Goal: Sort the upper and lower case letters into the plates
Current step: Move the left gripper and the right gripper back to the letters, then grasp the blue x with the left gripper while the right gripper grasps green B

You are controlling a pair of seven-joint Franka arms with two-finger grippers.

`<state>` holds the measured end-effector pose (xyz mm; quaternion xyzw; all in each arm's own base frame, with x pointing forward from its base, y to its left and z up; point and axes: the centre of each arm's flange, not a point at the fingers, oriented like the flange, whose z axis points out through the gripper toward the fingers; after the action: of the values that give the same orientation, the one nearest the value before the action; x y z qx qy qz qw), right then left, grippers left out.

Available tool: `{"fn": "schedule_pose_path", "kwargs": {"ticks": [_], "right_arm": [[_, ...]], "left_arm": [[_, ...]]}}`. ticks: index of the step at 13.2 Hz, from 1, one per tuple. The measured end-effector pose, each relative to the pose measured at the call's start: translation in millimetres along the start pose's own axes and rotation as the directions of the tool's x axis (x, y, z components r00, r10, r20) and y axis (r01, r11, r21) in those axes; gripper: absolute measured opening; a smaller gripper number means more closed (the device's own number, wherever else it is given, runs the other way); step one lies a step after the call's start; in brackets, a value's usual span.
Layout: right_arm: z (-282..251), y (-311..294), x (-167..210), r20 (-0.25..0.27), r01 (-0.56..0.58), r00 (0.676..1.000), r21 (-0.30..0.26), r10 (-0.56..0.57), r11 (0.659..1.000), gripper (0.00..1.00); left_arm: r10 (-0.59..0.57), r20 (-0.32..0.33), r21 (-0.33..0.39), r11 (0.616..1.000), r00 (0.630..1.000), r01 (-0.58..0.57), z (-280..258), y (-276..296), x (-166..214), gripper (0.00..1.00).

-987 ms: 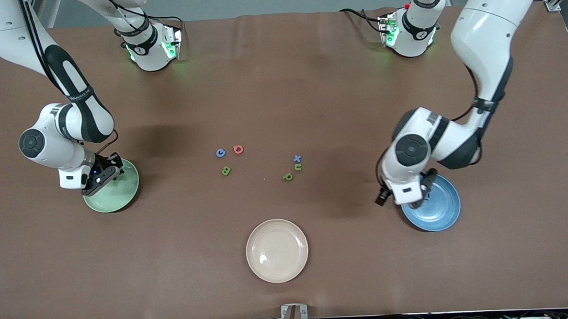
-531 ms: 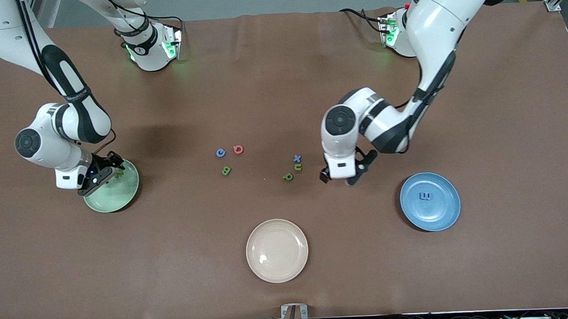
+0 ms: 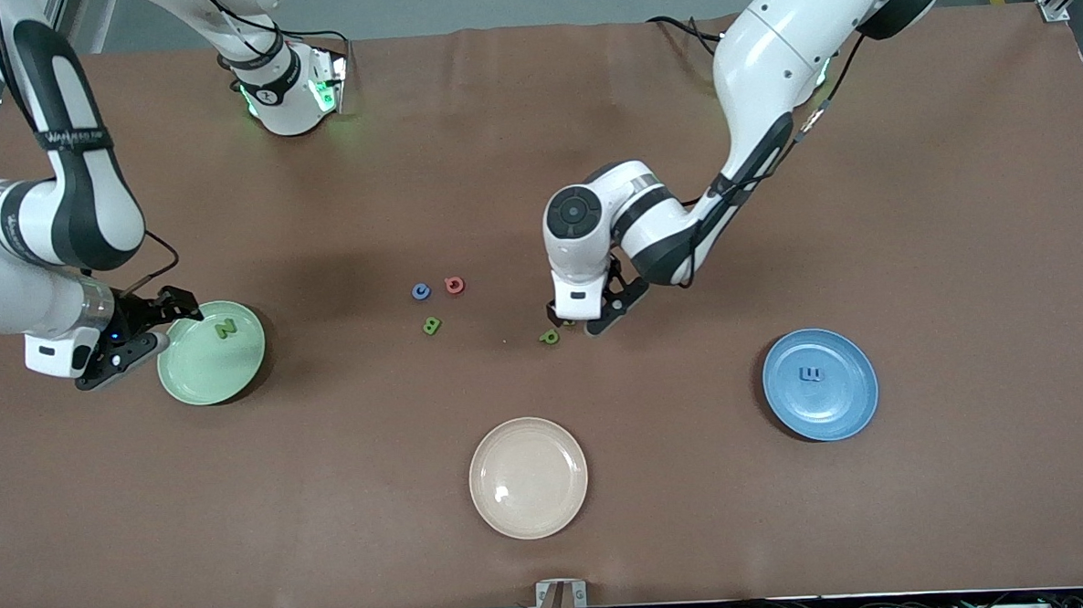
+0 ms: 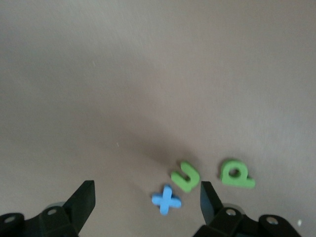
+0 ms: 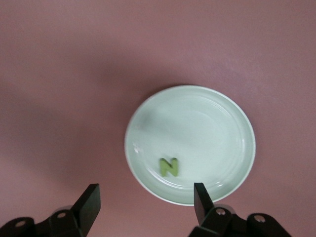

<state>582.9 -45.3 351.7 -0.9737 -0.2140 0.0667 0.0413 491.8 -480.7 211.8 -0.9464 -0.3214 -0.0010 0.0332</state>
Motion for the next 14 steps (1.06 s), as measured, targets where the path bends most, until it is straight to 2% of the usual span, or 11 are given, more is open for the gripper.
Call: {"fn": "schedule_pose_path", "kwargs": {"ticks": [2, 3, 4, 5, 6, 9, 11, 14], "right_arm": [[-13, -63, 26, -0.008, -0.164, 0.986, -0.008, 0.164, 0.986, 0.86], [-12, -99, 40, -0.008, -0.247, 0.969, -0.013, 0.247, 0.969, 0.88], [-9, -136, 51, -0.007, -0.332, 0.943, -0.019, 0.332, 0.943, 0.88], [-6, -170, 60, -0.014, -0.419, 0.908, -0.025, 0.418, 0.908, 0.92], [-4, -197, 68, -0.030, -0.495, 0.869, -0.025, 0.494, 0.869, 0.92], [16, -218, 82, -0.062, -0.620, 0.784, -0.006, 0.618, 0.785, 0.99], [36, -209, 89, -0.065, -0.640, 0.767, 0.000, 0.639, 0.768, 0.99], [45, -212, 92, -0.056, -0.636, 0.771, -0.005, 0.635, 0.772, 1.00]], "left_arm": [[0.068, 0.002, 0.005, 0.998, 0.998, -0.068, 7, 5, -20, 0.93], [0.107, -0.004, 0.005, 0.994, 0.994, -0.107, 8, 6, -28, 0.89], [0.135, -0.008, 0.006, 0.991, 0.991, -0.135, 9, 6, -31, 0.89], [0.155, -0.008, 0.008, 0.988, 0.988, -0.155, 10, 6, -33, 0.86], [0.167, -0.006, 0.011, 0.986, 0.986, -0.167, 13, 6, -35, 0.85], [0.208, 0.003, 0.023, 0.978, 0.978, -0.208, 22, 5, -37, 0.81], [0.241, 0.009, 0.024, 0.970, 0.970, -0.241, 27, 5, -37, 0.78], [0.282, -0.021, 0.015, 0.959, 0.959, -0.282, 33, 6, -37, 0.74]]}}
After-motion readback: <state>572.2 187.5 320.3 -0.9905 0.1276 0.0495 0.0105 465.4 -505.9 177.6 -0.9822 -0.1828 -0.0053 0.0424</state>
